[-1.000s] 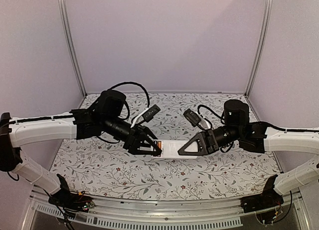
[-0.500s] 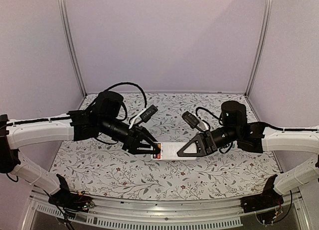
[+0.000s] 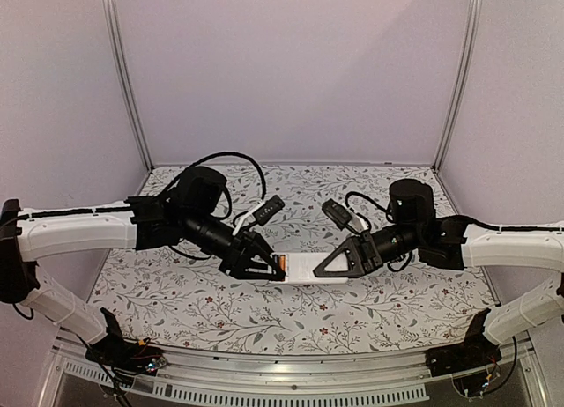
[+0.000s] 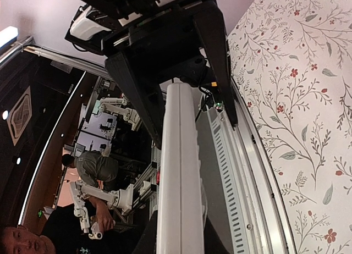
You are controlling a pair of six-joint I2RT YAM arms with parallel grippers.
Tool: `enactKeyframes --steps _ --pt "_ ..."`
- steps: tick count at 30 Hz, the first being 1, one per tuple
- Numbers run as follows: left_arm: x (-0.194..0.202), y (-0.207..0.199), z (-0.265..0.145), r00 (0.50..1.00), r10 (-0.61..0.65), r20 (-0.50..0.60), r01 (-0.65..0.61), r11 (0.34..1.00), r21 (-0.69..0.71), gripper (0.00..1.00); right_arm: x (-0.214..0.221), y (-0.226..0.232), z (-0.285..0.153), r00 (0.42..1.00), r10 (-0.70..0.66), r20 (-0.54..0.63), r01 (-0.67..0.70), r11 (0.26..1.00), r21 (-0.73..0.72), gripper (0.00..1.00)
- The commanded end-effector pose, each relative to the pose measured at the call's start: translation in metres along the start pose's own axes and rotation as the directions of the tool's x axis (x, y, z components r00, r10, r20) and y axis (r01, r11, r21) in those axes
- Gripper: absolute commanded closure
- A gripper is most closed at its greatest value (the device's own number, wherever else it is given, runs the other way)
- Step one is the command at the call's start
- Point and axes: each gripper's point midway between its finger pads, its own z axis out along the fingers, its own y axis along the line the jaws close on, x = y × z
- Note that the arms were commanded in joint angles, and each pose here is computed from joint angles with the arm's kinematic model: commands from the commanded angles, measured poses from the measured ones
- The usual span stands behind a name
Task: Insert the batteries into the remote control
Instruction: Load the battery into the battery compartment.
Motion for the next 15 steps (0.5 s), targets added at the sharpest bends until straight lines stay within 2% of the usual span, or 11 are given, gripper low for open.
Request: enactKeyframes --steps 1,13,15 --pt "0.006 0.003 0.005 0.999 -0.010 -0.037 0.009 1.000 -0.015 0.54 -0.007 0.006 -0.001 0.999 -0.034 0.013 0.034 0.999 -0.015 1.00" --pt "0.000 0.020 0.002 0.999 -0.052 -0.016 0.051 0.996 -0.070 0.84 -0.004 0.016 -0.003 0.998 -0.057 -0.008 0.057 0.997 -0.050 1.00" --pt "-0.003 0.020 0.002 0.999 -0.052 -0.010 0.051 0.996 -0.068 0.83 -0.004 0.017 -0.003 0.998 -0.058 -0.008 0.058 0.997 -0.053 1.00"
